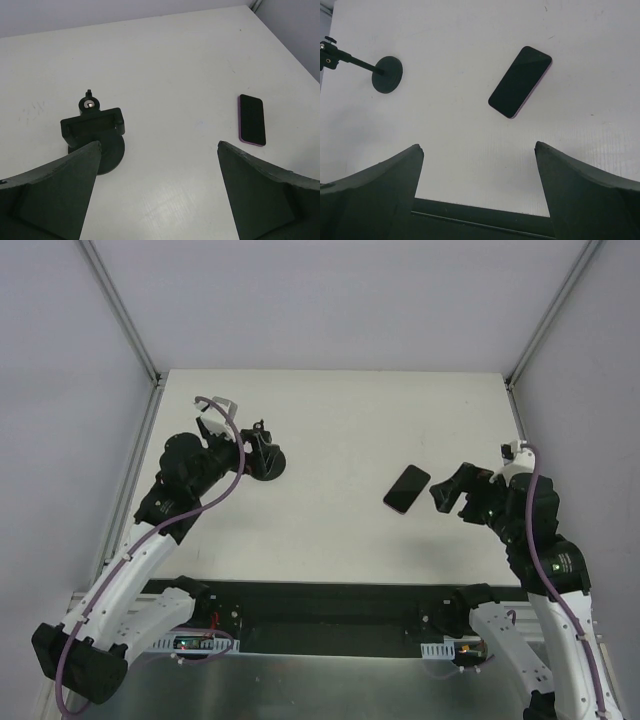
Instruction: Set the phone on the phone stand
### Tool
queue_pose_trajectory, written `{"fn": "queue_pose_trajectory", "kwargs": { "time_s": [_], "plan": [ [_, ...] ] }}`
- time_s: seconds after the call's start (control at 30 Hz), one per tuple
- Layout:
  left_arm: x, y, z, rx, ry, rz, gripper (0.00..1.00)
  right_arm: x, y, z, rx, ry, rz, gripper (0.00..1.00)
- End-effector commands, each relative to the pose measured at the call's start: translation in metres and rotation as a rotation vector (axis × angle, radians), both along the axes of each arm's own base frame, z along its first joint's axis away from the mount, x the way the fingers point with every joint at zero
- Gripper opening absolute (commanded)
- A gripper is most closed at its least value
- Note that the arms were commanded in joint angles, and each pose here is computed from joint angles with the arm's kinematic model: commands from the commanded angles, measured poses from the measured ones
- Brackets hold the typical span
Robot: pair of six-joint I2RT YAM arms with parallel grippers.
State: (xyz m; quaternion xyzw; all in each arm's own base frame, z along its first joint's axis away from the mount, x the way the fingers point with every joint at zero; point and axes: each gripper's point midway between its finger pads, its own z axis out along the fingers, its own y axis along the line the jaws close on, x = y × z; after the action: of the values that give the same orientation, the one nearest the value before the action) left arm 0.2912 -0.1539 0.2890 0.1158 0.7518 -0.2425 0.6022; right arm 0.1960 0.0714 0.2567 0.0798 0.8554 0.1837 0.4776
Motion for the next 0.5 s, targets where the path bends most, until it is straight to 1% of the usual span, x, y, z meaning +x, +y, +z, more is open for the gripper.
{"fn": "queue_pose_trajectory", "kwargs": {
  "time_s": [0.0,0.03,0.1,0.2,0.23,0.27,0.3,0.33,0.37,0.4,0.43,0.47],
  "plan": [
    [0.013,-0.001,0.013,-0.014,-0.005,0.022,0.99,-0.004,0.007,0.019,0.057,-0.072,0.025,0.96],
    [0.015,-0.001,0.002,-0.010,0.043,0.028,0.99,-0.007,0.009,0.026,0.072,-0.112,0.040,0.96],
    [0.018,-0.002,-0.002,-0.014,0.082,0.036,0.99,-0.012,0.011,0.033,0.087,-0.145,0.057,0.96],
    [0.028,0.004,-0.012,-0.061,0.170,0.055,0.99,-0.015,0.013,0.035,0.085,-0.124,0.074,0.96],
    [0.032,0.003,-0.018,-0.112,0.223,0.059,0.99,-0.016,0.012,0.033,0.084,-0.109,0.070,0.96],
    [0.041,0.020,-0.021,-0.149,0.250,0.106,0.99,-0.017,0.014,0.031,0.092,-0.105,0.072,0.96],
    [0.040,0.017,-0.023,-0.196,0.288,0.067,0.99,-0.020,0.016,0.031,0.104,-0.111,0.084,0.96],
    [0.049,0.022,-0.029,-0.265,0.338,0.081,0.99,-0.020,0.018,0.032,0.115,-0.117,0.092,0.96],
    [0.058,0.037,-0.032,-0.312,0.359,0.114,0.99,-0.021,0.019,0.028,0.120,-0.106,0.094,0.96],
    [0.060,0.041,-0.039,-0.353,0.397,0.109,0.99,-0.021,0.019,0.027,0.124,-0.103,0.093,0.96],
    [0.064,0.036,-0.039,-0.423,0.426,0.070,0.99,-0.022,0.019,0.025,0.127,-0.094,0.092,0.96],
    [0.068,0.052,-0.049,-0.471,0.454,0.099,0.99,-0.022,0.020,0.024,0.130,-0.089,0.092,0.96]
  ]
}}
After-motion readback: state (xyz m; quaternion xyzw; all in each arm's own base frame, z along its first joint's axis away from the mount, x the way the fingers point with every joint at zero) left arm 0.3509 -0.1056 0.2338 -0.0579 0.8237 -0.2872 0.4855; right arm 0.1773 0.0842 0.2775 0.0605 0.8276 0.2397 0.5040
